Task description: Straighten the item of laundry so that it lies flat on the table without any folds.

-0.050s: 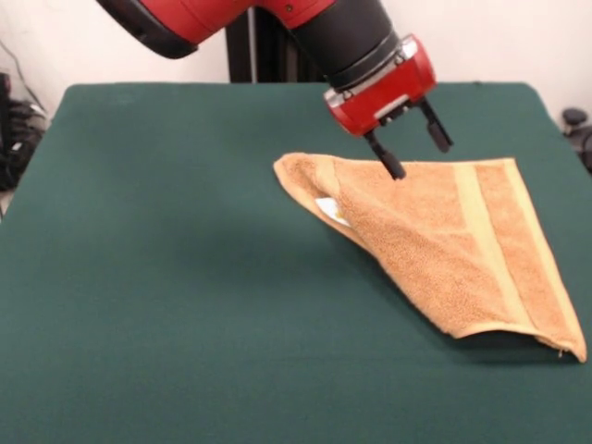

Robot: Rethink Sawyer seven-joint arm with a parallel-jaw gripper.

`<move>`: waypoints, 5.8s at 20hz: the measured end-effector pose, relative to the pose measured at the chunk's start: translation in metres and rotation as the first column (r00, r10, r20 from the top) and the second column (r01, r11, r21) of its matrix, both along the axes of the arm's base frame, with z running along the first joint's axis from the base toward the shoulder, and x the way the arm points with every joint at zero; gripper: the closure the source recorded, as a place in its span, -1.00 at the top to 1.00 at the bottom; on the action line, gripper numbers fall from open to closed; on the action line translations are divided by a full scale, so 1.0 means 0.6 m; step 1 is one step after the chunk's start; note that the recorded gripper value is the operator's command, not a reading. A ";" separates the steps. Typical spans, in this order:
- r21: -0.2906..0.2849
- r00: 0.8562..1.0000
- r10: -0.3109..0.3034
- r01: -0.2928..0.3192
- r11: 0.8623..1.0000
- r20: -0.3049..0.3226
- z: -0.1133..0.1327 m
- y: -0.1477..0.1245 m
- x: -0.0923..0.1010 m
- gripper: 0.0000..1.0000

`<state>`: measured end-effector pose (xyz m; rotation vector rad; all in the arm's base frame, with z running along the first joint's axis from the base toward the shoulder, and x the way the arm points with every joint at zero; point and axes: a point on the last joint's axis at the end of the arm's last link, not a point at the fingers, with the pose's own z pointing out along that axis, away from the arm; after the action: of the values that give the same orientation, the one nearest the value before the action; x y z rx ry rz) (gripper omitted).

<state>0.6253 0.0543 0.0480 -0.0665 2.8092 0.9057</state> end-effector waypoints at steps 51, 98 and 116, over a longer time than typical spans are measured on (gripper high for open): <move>-0.306 0.980 -0.001 0.063 0.950 0.200 0.026 -0.149 -0.051 1.00; -0.212 0.988 -0.121 0.139 0.967 0.097 -0.112 -0.171 -0.283 1.00; -0.268 0.991 -0.107 0.123 0.955 0.076 -0.087 -0.202 -0.330 1.00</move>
<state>0.4275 -0.0669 -0.0045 0.0309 2.8265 0.4788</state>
